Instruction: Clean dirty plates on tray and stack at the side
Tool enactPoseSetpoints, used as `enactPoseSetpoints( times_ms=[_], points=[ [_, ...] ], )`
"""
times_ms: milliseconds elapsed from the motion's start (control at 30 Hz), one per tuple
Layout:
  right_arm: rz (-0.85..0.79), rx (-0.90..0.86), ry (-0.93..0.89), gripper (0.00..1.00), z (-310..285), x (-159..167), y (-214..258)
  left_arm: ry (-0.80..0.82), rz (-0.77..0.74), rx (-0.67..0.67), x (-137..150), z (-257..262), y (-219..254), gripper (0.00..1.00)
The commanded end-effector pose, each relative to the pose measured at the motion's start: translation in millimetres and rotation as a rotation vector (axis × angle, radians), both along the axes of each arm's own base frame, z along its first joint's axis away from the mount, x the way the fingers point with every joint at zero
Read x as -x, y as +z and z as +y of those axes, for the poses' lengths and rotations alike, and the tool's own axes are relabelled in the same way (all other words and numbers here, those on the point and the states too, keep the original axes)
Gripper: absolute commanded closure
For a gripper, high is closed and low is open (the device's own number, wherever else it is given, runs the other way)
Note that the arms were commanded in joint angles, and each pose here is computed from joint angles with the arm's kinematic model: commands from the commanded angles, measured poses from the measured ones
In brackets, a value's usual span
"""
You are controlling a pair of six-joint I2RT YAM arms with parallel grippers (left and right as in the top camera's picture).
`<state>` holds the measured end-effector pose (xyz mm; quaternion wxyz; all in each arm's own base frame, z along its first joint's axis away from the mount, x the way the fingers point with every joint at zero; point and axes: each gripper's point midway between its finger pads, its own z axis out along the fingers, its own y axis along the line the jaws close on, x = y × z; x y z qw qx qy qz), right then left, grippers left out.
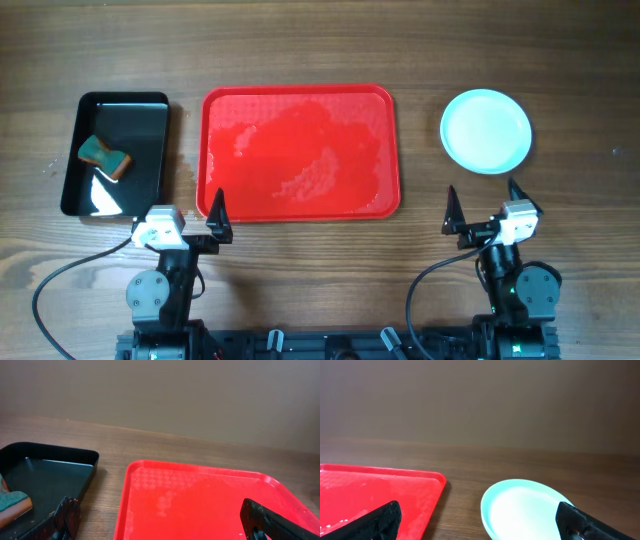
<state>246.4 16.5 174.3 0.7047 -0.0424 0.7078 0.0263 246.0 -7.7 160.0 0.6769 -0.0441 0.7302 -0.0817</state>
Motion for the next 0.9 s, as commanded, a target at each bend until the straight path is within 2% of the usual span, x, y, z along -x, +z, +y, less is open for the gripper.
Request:
enactPoseSetpoints(
  times_ms=[0, 867],
  points=[
    [-0.006, -0.023, -0.05, 0.0, -9.1, -0.1, 1.0, 0.013, -0.002, -0.022, -0.1, 2.0, -2.2, 0.0],
    [-0.008, 0.003, -0.06, 0.0, -11.1, -0.2, 1.2, 0.013, -0.002, -0.022, -0.1, 2.1, -2.1, 0.0]
  ],
)
